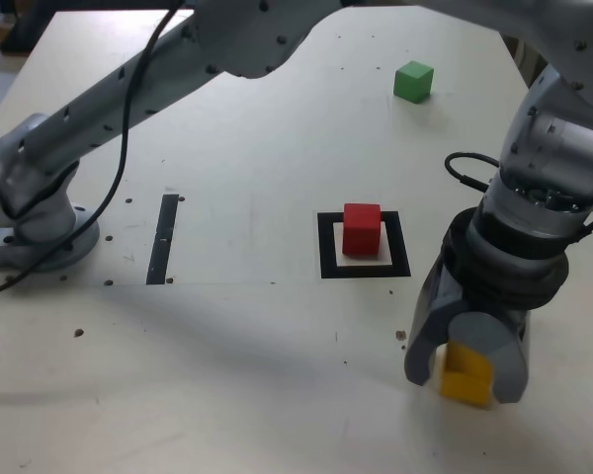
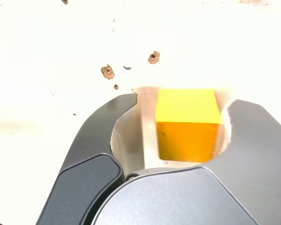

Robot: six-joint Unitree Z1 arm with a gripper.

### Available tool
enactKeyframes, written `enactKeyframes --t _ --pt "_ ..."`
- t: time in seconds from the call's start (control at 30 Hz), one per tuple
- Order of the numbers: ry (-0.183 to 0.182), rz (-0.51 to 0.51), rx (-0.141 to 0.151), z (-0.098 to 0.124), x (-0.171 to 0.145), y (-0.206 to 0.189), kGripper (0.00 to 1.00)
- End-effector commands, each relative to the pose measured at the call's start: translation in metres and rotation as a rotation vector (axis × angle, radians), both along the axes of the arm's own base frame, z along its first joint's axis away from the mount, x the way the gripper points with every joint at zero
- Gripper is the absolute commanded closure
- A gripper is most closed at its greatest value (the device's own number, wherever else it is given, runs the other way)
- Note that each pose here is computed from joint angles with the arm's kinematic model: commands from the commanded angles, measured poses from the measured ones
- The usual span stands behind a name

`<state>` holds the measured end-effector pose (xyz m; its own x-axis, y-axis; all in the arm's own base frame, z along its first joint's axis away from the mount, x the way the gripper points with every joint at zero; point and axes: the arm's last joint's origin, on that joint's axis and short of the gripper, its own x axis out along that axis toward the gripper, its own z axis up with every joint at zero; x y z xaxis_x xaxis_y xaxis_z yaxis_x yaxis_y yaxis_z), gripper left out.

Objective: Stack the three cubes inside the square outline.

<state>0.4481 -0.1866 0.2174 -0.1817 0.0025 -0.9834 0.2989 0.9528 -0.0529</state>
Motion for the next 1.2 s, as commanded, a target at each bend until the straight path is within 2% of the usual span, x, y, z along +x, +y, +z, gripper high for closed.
enactKeyframes --t 0.0,0.23,0.43,0.57,0.8,0.9,1.17 --pt "0.014 -0.003 0.004 -0.001 -0.001 0.0 0.67" --pt "0.02 -0.003 0.005 0.002 -0.003 0.0 0.69" --pt "0.019 -0.003 0.011 0.013 -0.009 0.003 0.7" --pt "0.016 0.0 0.019 0.027 -0.018 0.01 0.7" --pt "-0.025 0.024 0.051 0.066 -0.043 0.035 0.7" --pt "-0.03 0.049 0.063 0.079 -0.055 0.049 0.7" --pt "-0.054 0.138 0.087 0.099 -0.085 0.097 0.7"
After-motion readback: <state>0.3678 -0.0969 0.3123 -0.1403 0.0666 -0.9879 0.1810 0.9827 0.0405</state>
